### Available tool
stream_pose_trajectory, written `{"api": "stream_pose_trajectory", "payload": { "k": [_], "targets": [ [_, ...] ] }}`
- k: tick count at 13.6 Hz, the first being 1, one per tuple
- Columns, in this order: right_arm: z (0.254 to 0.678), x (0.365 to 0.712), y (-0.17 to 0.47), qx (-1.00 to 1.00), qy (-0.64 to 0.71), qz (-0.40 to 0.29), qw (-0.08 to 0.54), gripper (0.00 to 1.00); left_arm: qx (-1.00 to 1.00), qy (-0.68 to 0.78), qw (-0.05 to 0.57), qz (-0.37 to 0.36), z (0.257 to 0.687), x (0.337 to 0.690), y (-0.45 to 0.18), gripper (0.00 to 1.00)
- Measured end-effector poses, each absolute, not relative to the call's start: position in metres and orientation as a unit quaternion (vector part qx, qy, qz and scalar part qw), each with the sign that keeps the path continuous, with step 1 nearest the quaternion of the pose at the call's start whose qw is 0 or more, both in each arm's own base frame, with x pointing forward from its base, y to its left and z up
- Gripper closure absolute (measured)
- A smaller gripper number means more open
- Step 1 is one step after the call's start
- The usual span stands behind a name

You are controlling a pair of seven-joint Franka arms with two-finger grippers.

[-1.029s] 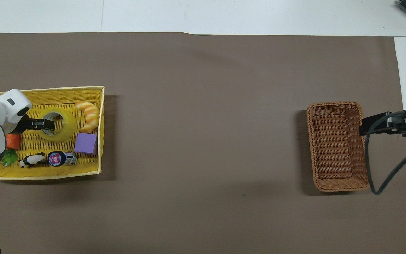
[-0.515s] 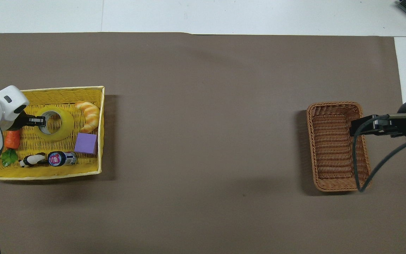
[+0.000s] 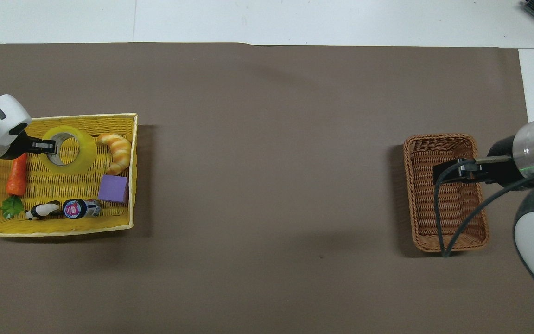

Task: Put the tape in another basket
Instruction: 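Lift the tape with the left gripper while the right gripper approaches it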

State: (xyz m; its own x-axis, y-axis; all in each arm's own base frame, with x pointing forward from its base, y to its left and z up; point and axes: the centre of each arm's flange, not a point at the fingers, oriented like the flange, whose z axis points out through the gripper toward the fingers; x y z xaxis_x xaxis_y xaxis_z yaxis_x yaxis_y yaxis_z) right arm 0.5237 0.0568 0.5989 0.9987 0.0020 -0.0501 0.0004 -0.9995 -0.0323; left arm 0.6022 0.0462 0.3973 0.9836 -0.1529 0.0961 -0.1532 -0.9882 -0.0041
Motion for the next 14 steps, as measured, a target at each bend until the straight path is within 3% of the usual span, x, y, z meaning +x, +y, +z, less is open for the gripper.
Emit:
{"api": "stream_pose_trajectory", "payload": {
  "k": [3,6,8,14],
  "targets": [
    [0.599,0.521,0.072,-0.999,-0.007,0.026,0.024,0.00,0.995,-0.071,0.042,0.050,0.399,0.602,-0.010,0.78],
    [0.592,0.518,0.090,-0.997,-0.009,0.040,0.072,0.00,0.992,-0.067,0.096,0.049,0.398,0.600,-0.054,0.78],
    [0.579,0.518,0.100,-0.995,-0.010,0.044,0.093,0.00,0.989,-0.089,0.109,0.047,0.397,0.595,-0.094,0.78],
    [0.526,0.510,0.153,-0.982,-0.010,0.058,0.179,0.00,0.969,-0.090,0.230,0.023,0.393,0.562,-0.215,0.78]
  ]
}}
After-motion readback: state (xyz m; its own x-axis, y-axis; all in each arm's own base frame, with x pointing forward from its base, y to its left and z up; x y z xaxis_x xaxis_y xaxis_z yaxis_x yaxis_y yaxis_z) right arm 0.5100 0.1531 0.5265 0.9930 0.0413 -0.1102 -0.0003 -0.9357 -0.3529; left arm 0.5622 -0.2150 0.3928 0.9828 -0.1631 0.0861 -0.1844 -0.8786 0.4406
